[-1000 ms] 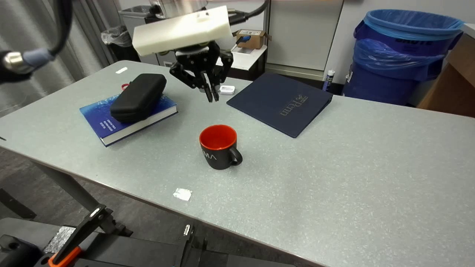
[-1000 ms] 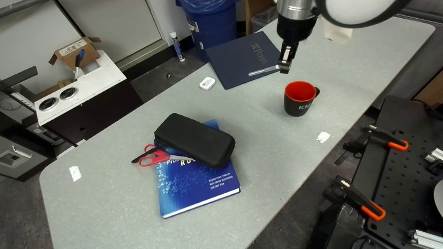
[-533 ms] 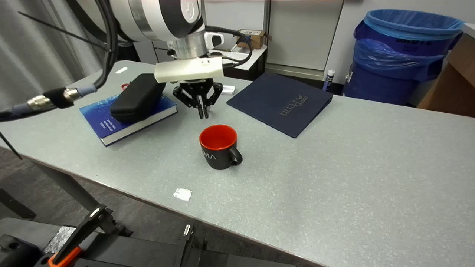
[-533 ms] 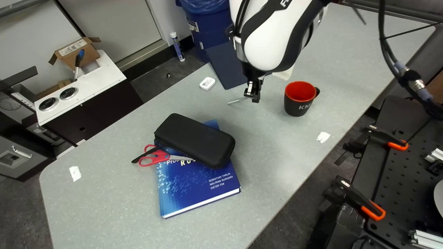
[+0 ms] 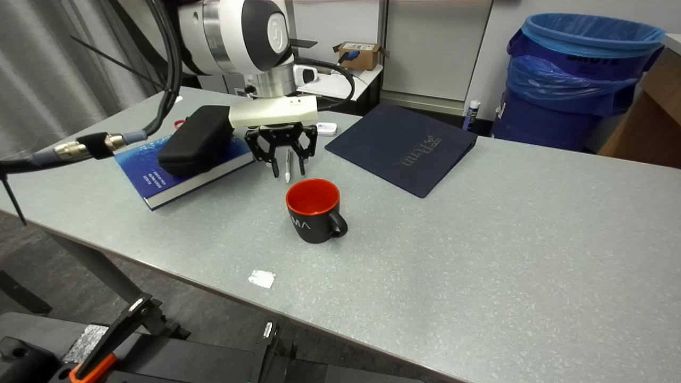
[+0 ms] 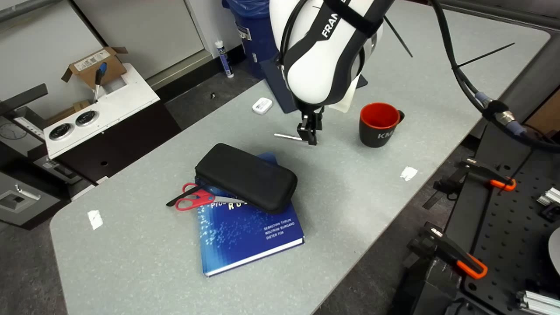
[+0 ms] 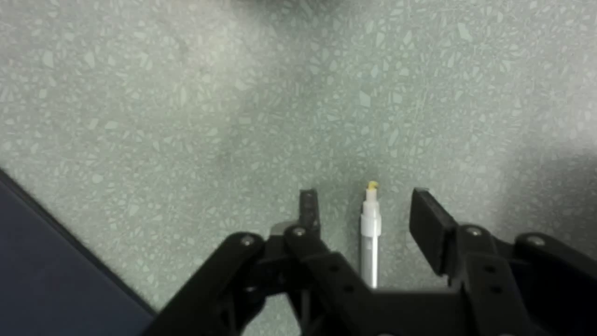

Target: Put the marker on the table

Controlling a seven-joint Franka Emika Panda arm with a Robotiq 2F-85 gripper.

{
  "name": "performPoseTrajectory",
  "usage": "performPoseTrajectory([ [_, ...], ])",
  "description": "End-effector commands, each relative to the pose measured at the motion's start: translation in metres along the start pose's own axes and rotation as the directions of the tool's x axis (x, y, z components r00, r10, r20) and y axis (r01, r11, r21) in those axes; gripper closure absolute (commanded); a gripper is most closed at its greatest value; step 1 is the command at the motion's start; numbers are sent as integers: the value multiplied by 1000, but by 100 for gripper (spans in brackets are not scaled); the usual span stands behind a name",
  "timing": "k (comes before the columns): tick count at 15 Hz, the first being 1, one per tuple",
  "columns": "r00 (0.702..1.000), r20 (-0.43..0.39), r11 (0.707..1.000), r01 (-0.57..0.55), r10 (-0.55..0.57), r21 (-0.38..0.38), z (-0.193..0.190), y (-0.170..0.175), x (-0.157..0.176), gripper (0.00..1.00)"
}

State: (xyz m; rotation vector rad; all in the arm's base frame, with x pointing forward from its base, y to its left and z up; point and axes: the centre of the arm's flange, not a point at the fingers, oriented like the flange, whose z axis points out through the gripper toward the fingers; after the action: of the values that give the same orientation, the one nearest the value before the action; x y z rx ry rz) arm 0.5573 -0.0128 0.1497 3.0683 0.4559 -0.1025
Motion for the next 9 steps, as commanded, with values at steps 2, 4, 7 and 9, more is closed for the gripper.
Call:
performPoseTrajectory([
  [2, 1000, 6, 1000, 9, -9, -17, -32, 0, -10, 5],
  [4, 1000, 16, 1000, 3, -2, -9, -42, 2, -10, 0],
  [7, 1000, 27, 1000, 0, 0, -5, -34, 3, -3, 0],
  [9, 999, 33, 1000, 0, 0, -6, -39, 3, -4, 0],
])
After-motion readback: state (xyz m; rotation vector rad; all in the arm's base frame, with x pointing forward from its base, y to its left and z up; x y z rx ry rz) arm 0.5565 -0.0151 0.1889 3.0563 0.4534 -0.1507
